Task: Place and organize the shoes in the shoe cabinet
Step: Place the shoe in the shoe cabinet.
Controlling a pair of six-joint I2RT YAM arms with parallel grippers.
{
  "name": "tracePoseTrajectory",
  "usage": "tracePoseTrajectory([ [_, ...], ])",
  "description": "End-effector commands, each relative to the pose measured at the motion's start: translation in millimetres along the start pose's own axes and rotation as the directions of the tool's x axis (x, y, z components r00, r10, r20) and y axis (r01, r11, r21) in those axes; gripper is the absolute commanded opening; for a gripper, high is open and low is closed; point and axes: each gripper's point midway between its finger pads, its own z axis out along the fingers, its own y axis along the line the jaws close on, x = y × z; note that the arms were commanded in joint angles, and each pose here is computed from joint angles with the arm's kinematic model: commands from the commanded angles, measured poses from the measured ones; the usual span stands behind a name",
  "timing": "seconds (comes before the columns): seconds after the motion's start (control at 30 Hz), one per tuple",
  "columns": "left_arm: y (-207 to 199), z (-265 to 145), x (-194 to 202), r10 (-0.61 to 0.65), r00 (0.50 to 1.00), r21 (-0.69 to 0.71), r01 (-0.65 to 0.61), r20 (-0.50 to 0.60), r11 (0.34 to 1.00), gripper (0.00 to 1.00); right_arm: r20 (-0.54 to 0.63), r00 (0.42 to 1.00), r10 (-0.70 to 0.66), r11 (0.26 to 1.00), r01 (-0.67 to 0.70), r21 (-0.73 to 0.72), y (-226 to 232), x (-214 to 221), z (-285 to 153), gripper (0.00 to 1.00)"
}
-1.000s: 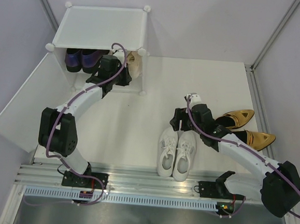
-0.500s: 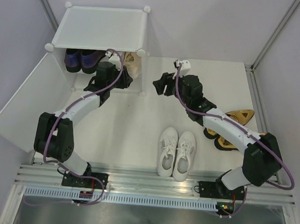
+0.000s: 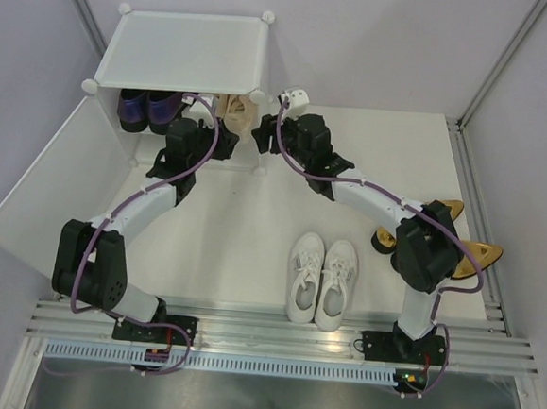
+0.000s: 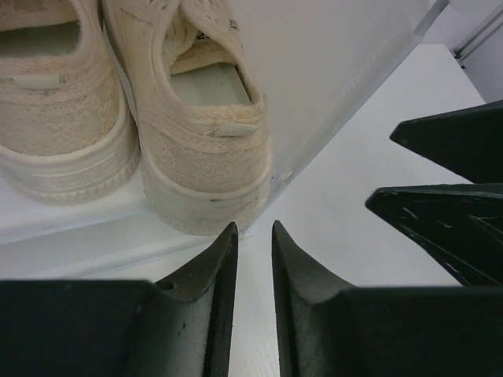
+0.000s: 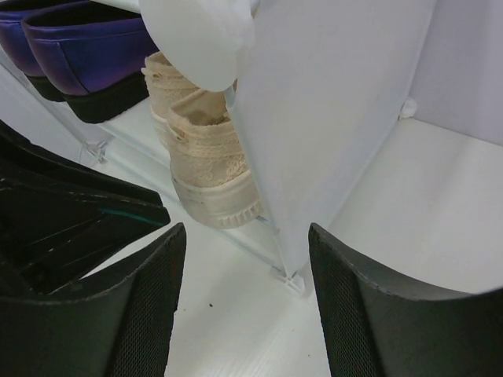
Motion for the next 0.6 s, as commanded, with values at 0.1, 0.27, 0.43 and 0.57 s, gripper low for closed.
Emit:
tracePoseTrajectory([
  [0.1,-10,-1,-27,-0.007,0.996,0.035,0.003,0.091,0.999,0.25,0.102,0.994,-0.025,1.000,0.023,0.019,0,-29,33,0.67],
  [0.27,-10,1,-25,-0.011,0.996,0.035,0.008,0.093,0.999,0.22,0.124,0.992,-0.031,0.997,0.021,0.081,-9,-35,49,0.58],
  [0.43,-10,3,-20,-0.025,0.996,0.042,0.021,0.090,0.999,0.19,0.110,0.990,-0.090,0.992,0.079,0.103,2,-28,50,0.47],
  [0.57,-9,9,-18,-0.026,0.995,0.046,0.021,0.092,0.999,0.17,0.111,0.981,-0.158,0.979,0.142,0.144,9,-23,46,0.36],
])
